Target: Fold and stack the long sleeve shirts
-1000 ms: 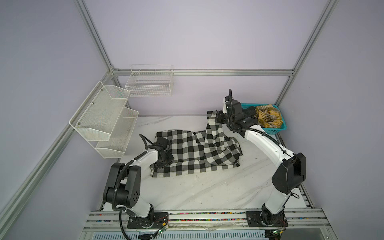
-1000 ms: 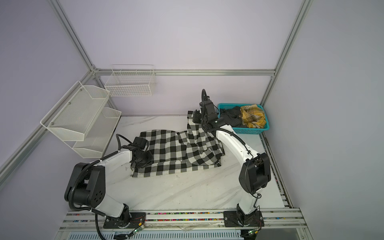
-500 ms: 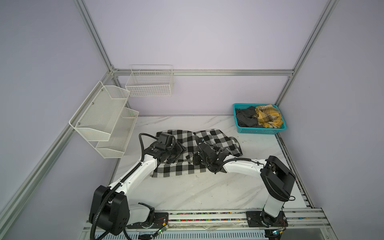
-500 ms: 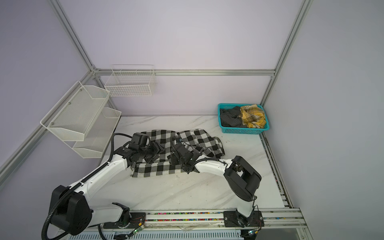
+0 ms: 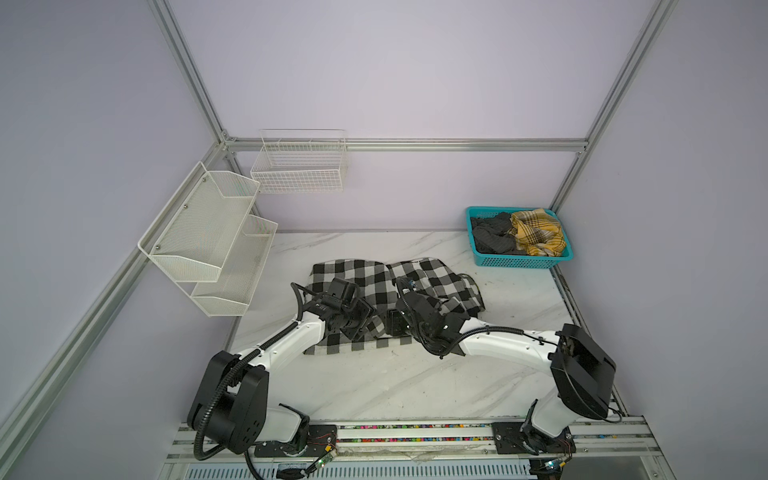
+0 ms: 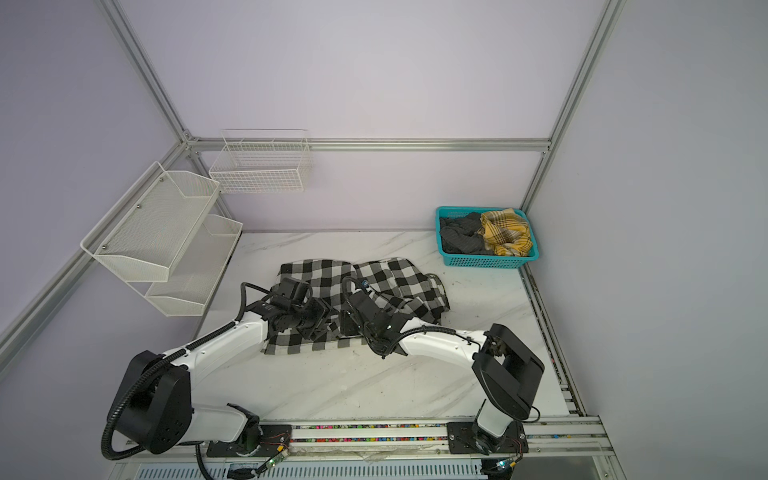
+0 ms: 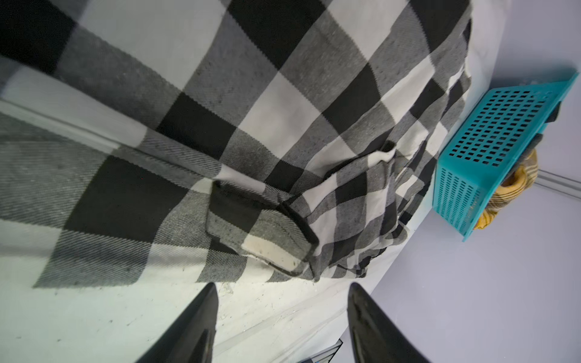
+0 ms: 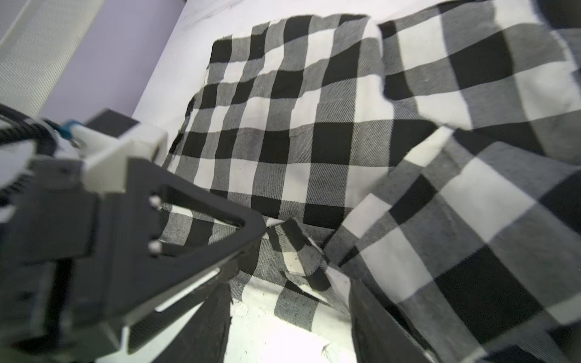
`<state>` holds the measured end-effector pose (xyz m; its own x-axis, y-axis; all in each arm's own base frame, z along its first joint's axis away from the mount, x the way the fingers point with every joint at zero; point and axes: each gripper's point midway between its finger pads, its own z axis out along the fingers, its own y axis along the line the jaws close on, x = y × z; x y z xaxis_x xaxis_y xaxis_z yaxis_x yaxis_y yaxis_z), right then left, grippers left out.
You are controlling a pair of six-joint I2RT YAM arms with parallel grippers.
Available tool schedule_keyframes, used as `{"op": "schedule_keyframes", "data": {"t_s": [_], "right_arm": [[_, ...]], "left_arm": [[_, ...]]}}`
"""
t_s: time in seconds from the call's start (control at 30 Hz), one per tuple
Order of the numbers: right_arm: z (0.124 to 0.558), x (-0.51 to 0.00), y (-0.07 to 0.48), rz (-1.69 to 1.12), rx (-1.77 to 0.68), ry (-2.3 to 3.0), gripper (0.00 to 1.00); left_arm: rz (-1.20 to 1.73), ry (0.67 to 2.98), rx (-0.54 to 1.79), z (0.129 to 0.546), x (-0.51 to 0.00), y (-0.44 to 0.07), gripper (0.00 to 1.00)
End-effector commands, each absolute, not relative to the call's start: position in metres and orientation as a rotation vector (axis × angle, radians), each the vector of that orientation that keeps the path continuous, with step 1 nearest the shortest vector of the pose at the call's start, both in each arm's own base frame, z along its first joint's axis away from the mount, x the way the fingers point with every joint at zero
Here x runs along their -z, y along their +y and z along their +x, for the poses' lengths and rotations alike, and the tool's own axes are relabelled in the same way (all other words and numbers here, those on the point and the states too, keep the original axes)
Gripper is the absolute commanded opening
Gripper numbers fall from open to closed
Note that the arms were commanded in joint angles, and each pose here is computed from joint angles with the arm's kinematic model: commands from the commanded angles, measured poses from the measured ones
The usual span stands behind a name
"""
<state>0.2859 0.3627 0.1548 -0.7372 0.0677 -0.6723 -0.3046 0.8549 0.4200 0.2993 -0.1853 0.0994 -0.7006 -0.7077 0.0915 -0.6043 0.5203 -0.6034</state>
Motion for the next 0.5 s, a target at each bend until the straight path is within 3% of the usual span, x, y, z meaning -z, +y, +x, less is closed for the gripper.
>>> {"op": "schedule_keyframes", "data": {"t_s": [0.0, 0.23, 0.47], "right_arm": [[0.29, -0.164, 0.325, -0.038, -0.579, 2.356, 0.6], [0.293, -0.154, 0.282, 0.092, -0.657, 2.505, 0.46], [0.288, -0.138, 0.269, 0.104, -0.617, 2.599, 0.45]], "left_arm": [[-1.169, 2.641, 0.924, 0.28, -0.084, -0.19, 0.66], [-1.175, 2.627, 0.897, 0.295, -0.087, -0.195, 0.66], [-1.073, 2.717, 0.724, 0.312, -0.09, -0.205, 0.68]]}}
